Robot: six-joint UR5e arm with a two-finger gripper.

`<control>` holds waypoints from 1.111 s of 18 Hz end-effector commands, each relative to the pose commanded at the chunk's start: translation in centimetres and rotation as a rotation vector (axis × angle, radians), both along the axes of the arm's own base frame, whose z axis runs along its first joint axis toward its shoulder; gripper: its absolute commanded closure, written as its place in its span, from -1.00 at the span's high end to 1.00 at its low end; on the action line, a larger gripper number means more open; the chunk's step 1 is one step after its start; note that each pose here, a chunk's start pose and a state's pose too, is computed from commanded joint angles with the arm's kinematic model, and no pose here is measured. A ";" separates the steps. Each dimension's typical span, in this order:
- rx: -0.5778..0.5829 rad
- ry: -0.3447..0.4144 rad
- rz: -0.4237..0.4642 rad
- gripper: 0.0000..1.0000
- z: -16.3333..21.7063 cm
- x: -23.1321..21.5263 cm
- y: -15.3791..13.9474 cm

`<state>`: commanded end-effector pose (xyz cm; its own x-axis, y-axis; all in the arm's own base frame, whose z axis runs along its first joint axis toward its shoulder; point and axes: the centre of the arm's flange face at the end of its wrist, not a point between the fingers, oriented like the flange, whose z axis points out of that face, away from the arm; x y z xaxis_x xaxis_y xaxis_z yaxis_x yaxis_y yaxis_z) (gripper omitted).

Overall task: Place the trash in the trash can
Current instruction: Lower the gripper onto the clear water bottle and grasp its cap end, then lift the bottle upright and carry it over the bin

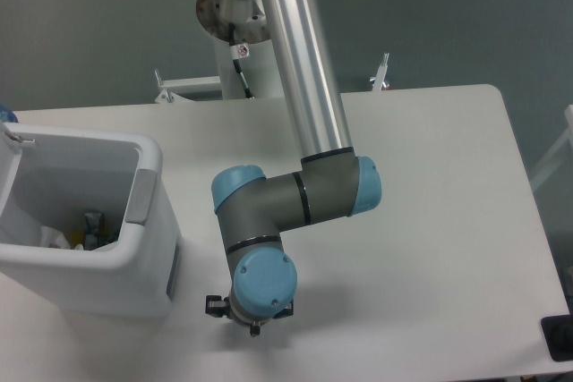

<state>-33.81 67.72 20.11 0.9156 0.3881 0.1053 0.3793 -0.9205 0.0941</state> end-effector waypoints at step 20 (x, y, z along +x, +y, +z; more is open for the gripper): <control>0.603 0.272 0.076 -0.74 28.5 -1.5 -3.3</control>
